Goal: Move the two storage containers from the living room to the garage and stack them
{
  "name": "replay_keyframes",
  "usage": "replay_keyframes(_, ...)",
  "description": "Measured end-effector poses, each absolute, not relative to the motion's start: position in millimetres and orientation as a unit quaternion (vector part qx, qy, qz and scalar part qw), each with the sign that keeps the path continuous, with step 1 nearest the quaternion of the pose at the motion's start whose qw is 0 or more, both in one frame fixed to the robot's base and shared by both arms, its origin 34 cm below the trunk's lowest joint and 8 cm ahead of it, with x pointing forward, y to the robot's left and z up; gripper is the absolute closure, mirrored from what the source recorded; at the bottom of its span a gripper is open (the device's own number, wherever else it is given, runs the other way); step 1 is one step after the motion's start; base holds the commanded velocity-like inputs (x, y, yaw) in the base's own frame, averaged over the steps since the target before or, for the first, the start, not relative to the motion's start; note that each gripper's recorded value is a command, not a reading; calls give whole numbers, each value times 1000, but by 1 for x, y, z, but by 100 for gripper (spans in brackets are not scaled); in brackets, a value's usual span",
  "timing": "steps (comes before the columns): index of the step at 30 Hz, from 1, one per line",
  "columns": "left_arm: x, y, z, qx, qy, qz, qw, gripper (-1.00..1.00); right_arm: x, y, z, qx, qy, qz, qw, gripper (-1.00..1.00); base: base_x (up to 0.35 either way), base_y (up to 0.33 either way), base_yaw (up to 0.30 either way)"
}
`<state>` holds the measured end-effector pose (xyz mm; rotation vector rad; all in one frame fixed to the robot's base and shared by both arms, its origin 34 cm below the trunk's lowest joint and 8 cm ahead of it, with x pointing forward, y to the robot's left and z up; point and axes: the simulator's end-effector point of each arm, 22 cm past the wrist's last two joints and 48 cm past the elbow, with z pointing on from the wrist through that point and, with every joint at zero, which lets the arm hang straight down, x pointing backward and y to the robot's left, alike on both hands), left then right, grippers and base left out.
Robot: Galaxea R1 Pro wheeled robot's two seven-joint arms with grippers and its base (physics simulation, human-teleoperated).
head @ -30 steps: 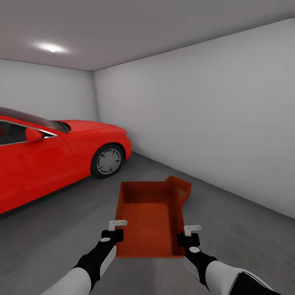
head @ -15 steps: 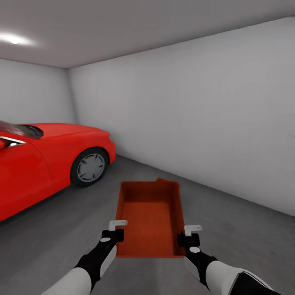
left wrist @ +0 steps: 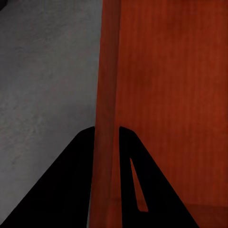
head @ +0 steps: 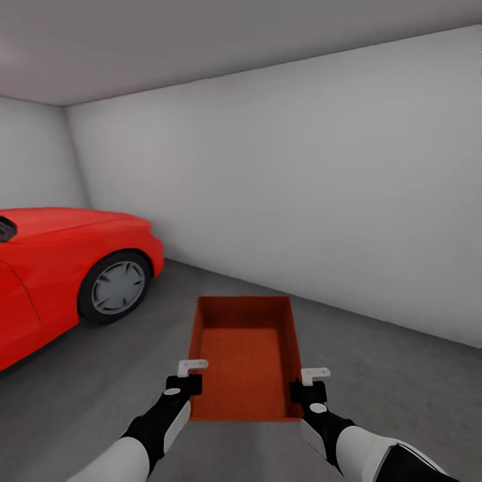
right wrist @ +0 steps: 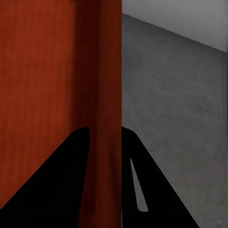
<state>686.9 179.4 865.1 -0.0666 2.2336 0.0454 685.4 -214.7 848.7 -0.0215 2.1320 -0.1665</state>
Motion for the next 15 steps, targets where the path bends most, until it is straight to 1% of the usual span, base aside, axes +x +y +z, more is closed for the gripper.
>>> replay_keyframes(15, 687, 179, 865, -27, 898, 18, 438, 100, 685, -215, 849, -9, 874, -68, 481, 100, 307, 181, -7)
